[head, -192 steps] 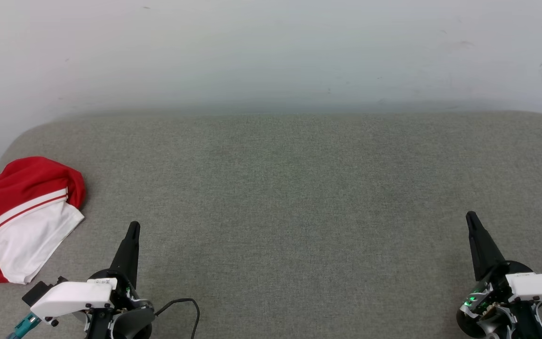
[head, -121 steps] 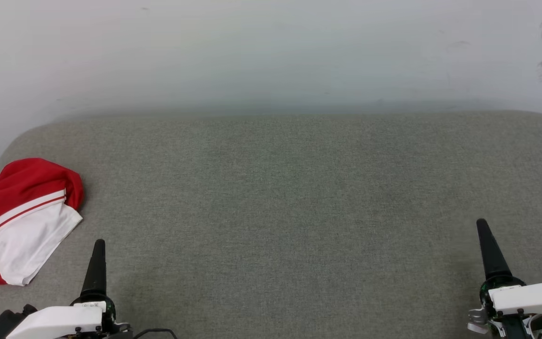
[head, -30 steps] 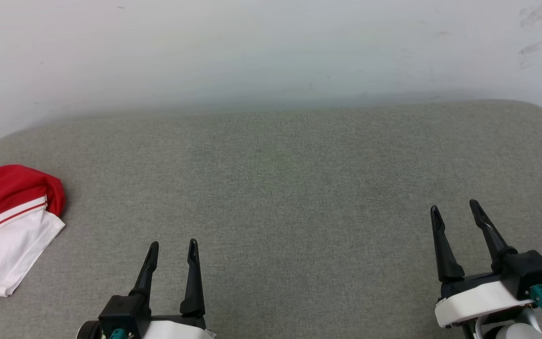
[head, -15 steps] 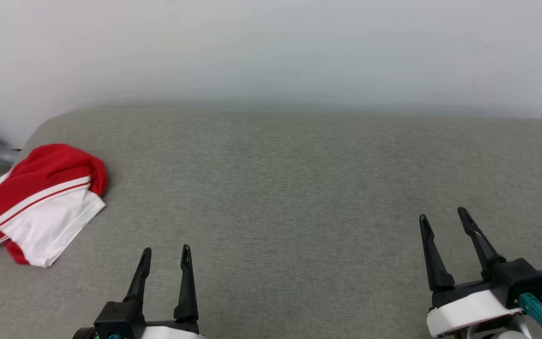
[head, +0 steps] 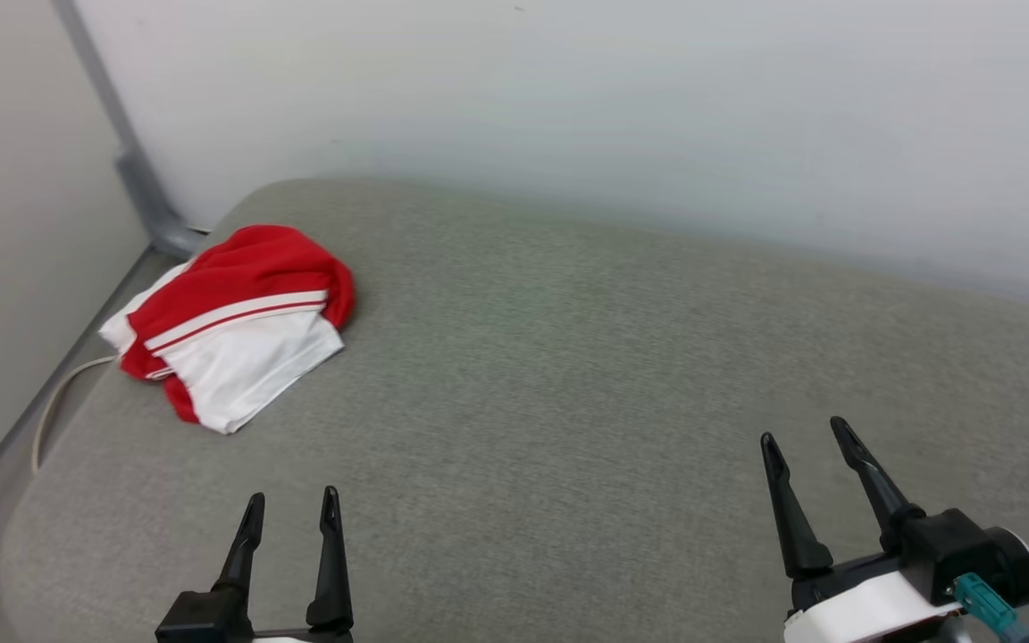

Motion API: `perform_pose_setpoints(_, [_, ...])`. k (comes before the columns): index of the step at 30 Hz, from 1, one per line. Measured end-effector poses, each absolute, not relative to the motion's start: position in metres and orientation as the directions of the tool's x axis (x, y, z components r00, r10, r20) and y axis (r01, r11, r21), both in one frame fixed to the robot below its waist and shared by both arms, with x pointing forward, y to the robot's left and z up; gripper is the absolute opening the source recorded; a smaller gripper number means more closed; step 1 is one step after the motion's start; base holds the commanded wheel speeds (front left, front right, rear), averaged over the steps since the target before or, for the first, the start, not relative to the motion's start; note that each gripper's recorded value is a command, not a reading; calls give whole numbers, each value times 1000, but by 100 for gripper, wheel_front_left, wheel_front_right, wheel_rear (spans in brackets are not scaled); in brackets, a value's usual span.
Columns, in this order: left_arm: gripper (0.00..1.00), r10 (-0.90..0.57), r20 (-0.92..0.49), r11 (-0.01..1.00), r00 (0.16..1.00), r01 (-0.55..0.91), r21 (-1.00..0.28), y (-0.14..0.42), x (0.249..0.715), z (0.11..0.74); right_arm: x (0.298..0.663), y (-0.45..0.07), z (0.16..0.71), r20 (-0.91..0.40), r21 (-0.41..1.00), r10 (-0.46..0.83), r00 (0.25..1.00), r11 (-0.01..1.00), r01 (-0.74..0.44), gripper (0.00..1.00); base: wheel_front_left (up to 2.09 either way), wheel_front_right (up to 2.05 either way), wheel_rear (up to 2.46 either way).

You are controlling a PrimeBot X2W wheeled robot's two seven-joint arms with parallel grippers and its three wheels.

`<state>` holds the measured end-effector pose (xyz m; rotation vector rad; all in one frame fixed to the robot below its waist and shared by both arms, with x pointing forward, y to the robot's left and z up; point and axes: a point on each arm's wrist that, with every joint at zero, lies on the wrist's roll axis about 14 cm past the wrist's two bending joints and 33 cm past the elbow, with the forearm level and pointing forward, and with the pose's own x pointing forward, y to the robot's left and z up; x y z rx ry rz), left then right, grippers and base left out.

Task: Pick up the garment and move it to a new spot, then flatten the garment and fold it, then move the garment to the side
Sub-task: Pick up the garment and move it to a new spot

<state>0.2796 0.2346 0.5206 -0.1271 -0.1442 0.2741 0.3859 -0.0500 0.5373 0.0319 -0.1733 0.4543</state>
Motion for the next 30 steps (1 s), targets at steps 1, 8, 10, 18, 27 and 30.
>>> perform_pose_setpoints(1, [100, 294, 127, 950, 947, -275, -145, 239, 276, 521, 385, -44, 536, 171, -5, 450, 876, 890, -456, 100, 0, 0, 0])
perform_pose_setpoints(8, [100, 373, 113, 922, 921, -355, -151, 260, 248, 515, 381, -9, 534, 162, 6, 537, 828, 839, -545, 100, 0, 0, 0])
perform_pose_setpoints(10, [100, 391, 115, 915, 913, -373, -153, 265, 242, 515, 380, -1, 535, 163, 8, 556, 815, 825, -565, 100, 0, 0, 0])
perform_pose_setpoints(18, [100, 431, 118, 899, 895, -414, -143, 274, 226, 515, 377, 17, 536, 164, 9, 599, 783, 793, -609, 100, 0, 0, 0])
perform_pose_setpoints(27, [100, 358, 21, 931, 933, -356, -77, 261, 237, 487, 383, 11, 526, 142, 7, 588, 796, 804, -595, 100, 0, 0, 0])
perform_pose_setpoints(30, [100, 361, -2, 931, 933, -360, -62, 268, 249, 482, 388, 6, 519, 128, -1, 579, 805, 812, -584, 100, 0, 0, 0])
